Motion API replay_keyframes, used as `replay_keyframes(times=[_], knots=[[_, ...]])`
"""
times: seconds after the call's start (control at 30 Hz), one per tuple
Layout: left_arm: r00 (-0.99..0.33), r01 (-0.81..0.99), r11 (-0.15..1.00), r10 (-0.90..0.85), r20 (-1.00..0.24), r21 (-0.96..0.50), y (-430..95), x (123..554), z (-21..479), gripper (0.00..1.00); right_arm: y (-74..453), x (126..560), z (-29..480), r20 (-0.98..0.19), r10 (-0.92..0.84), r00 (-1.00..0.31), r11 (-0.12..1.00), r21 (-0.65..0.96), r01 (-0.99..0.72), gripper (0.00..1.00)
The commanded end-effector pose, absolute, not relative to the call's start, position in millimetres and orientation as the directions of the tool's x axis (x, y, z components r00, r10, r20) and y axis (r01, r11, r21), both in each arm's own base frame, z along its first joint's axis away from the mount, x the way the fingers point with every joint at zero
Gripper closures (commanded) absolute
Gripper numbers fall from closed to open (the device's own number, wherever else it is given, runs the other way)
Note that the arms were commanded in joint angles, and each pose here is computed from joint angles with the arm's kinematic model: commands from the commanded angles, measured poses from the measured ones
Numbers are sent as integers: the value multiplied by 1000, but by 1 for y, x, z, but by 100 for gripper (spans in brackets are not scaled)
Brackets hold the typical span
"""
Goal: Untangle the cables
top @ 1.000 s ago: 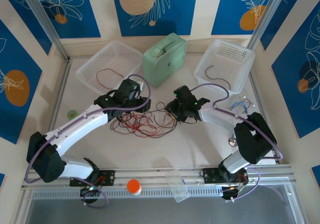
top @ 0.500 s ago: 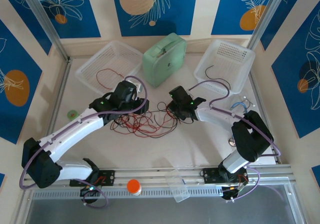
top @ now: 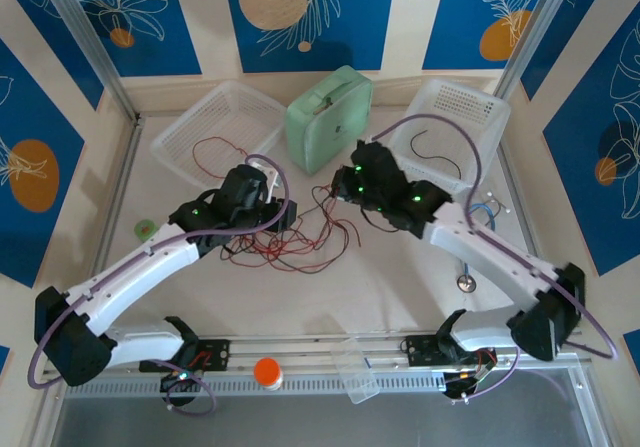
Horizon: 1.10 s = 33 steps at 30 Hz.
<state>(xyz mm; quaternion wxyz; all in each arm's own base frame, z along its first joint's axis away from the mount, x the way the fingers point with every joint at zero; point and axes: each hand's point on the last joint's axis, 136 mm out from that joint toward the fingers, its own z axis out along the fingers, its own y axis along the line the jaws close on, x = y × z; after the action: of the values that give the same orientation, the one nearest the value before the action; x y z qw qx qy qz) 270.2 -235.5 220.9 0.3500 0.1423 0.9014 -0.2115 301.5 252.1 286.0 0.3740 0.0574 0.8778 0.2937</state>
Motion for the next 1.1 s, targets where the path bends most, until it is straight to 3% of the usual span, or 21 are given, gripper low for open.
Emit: replay_keyframes(times=[0.0, 0.23, 0.5, 0.73, 1.07], knots=[[-686, 457, 844, 133, -715, -281, -241, 263, 231, 49, 256, 277, 332, -715, 139, -685, 792, 495, -356, 100], [-659, 497, 815, 131, -740, -299, -246, 259, 247, 49, 264, 245, 401, -816, -30, -577, 682, 406, -609, 100], [-572, 609, 737, 151, -806, -294, -255, 245, 278, 47, 258, 222, 452, -895, -82, -438, 528, 334, -781, 100], [-482, 725, 622, 152, -863, -296, -273, 234, 288, 46, 243, 228, 466, -874, -26, -485, 494, 411, -766, 100], [-276, 869, 459, 142, -951, -183, -274, 202, 338, 41, 236, 209, 444, -896, -231, -380, 425, 258, -868, 100]])
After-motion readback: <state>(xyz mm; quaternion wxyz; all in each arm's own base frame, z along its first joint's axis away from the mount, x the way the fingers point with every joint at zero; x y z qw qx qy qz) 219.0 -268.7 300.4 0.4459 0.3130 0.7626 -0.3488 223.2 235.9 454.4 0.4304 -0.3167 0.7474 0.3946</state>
